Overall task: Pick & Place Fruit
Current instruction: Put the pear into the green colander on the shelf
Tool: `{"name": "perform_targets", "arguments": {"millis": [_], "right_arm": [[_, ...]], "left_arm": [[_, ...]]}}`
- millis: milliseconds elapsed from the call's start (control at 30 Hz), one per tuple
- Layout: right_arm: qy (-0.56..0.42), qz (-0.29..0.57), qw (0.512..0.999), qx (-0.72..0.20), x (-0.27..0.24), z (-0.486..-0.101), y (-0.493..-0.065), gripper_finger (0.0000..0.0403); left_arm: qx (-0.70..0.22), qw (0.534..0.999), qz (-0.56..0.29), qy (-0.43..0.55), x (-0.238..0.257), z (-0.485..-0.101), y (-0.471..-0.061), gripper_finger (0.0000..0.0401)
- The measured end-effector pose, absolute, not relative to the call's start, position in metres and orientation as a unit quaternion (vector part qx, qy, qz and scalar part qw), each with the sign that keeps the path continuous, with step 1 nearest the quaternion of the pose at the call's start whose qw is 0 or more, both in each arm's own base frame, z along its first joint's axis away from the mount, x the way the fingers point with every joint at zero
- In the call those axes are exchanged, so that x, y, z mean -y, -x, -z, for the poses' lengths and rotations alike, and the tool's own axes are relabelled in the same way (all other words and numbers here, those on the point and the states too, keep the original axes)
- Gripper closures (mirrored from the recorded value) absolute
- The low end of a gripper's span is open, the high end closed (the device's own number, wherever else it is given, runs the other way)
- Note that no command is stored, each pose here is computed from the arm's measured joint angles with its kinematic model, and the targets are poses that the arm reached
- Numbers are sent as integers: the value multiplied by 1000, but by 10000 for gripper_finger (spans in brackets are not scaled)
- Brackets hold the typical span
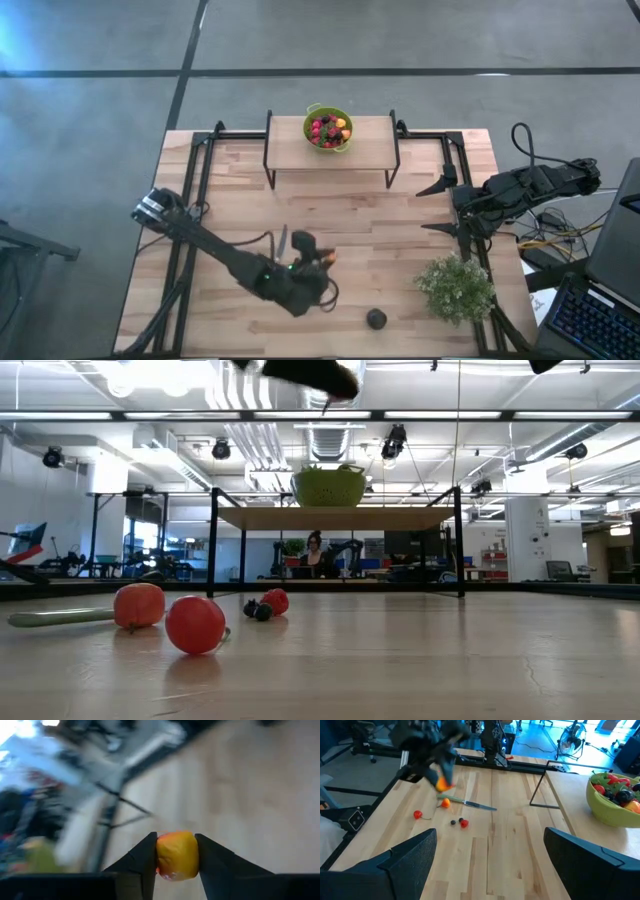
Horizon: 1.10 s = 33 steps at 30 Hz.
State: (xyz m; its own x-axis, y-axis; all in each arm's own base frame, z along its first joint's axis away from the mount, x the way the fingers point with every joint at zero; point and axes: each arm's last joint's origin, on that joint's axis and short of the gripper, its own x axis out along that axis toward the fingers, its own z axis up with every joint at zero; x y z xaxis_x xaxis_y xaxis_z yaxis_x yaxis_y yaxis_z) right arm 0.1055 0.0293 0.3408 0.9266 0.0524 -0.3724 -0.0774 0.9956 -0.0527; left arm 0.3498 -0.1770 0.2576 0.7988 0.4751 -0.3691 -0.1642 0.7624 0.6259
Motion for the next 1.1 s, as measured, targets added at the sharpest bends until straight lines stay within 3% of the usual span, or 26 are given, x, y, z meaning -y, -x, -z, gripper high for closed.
{"name": "perform_targets", "arguments": {"millis": [133,733,1100], "right_arm": [[33,-33,981,-189,-29,-341,-105,39],[33,-33,981,-188,-29,-341,-105,39],[33,-33,981,-189,-29,-341,-106,39]], "left_arm": [[-239,890,-246,-299,159,-276,-364,277],[-222,847,-412,-252,26,-354,-406,272],[-236,811,-485,-223,-62,-365,-403,273]]}}
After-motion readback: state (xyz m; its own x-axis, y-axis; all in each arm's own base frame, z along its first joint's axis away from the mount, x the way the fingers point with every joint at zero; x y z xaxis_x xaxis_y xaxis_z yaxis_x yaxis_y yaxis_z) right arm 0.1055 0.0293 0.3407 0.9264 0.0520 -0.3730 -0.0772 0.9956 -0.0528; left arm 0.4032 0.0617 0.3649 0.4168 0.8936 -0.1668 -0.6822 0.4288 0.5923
